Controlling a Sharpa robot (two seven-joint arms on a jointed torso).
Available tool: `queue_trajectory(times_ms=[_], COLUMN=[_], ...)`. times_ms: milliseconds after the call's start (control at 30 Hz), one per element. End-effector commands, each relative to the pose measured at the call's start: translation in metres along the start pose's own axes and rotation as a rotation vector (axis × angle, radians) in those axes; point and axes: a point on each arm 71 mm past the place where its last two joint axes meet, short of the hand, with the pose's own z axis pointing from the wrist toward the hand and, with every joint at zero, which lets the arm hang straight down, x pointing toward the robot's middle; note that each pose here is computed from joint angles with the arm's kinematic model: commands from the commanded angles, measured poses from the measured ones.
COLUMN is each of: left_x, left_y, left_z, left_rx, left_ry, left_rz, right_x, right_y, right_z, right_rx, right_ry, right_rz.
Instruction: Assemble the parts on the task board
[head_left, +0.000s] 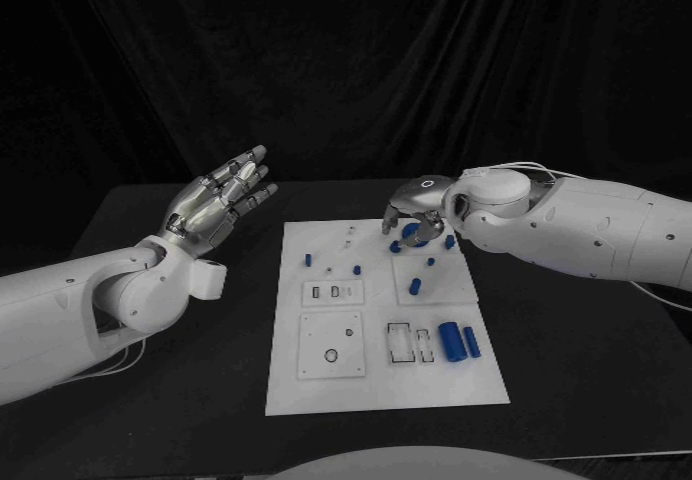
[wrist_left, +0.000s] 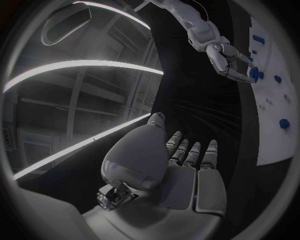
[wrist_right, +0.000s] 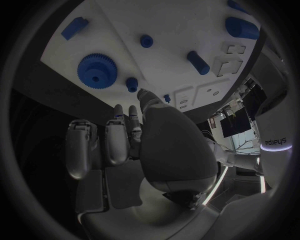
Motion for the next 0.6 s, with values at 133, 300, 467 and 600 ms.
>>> queue_trajectory(times_ms=[133,300,467,600], left_x=[0.0041,0.0034,0.0028,0.0033], left_y=[-0.0071,-0.0066,-0.0061,-0.0057], left_z=[0.0011,0.0016,0.0022,0.0024], left_rx=[0.083,0.079,0.075,0.072], left_ry=[0.034,0.036,0.038,0.041], left_rz=[-0.014,-0.015,-0.016,-0.018], right_x=[0.009,0.013,0.015,0.016], right_y=[0.003,0.004,0.005,0.004], right_z=[0.001,0.002,0.002,0.002], right_rx=[-0.013,-0.019,-0.021,-0.021], right_ry=[0.021,0.027,0.032,0.035], right_rz=[-0.006,-0.002,0.0,0.001])
